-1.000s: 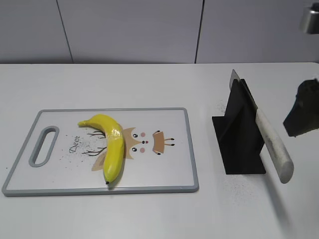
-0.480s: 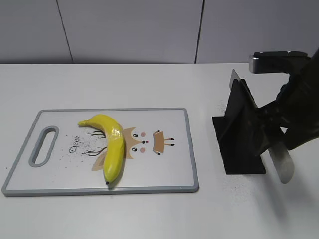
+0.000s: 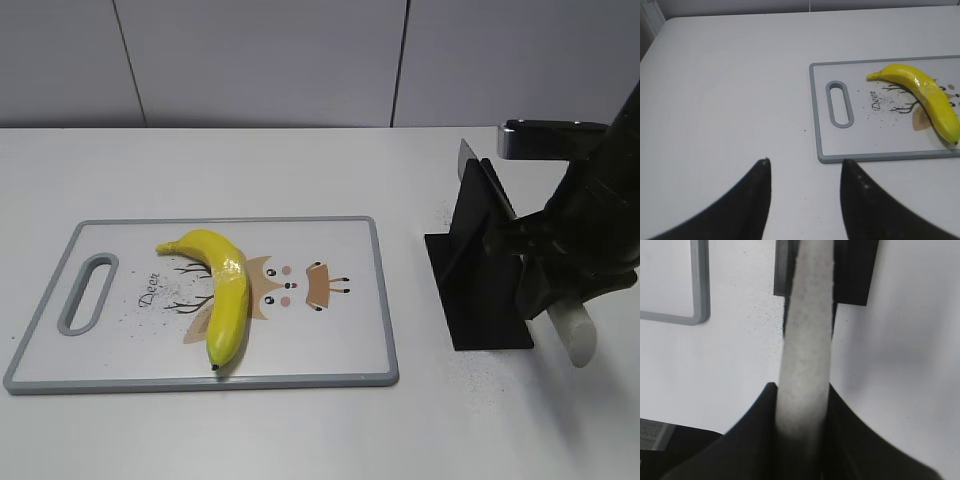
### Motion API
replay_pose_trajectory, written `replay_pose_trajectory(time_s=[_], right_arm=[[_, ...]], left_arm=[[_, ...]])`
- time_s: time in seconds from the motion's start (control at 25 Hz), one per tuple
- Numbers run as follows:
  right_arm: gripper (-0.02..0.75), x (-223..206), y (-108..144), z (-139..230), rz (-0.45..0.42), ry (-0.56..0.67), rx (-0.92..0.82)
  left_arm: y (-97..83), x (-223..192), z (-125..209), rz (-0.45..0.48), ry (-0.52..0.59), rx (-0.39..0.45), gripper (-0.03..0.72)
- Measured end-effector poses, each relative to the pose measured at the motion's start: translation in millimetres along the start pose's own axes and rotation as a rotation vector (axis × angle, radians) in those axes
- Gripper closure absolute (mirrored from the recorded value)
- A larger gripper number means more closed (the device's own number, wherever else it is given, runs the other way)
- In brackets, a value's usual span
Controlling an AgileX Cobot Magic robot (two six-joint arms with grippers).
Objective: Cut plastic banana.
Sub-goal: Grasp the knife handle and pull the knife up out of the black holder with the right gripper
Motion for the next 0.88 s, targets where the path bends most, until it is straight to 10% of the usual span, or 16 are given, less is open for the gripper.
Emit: replay_pose_trajectory(time_s=[0.88], right_arm=[[0.576, 119.5, 1.1, 17.2, -0.121, -0.384, 0.022]], left_arm=[[0.9, 0.0, 0.2, -0.005, 0.001, -0.003, 0.251]])
Point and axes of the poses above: a point on each arm's last joint axis where the gripper is mounted, x pointing back along that axis away from the gripper, y along the wrist's bending axis when the last joint is at zero, z = x × y, the point moved 8 cm from there along -x, pointing out along that axis toward the gripper, and after that the axes turned 7 degrees about -x, right-handed, at the moved point
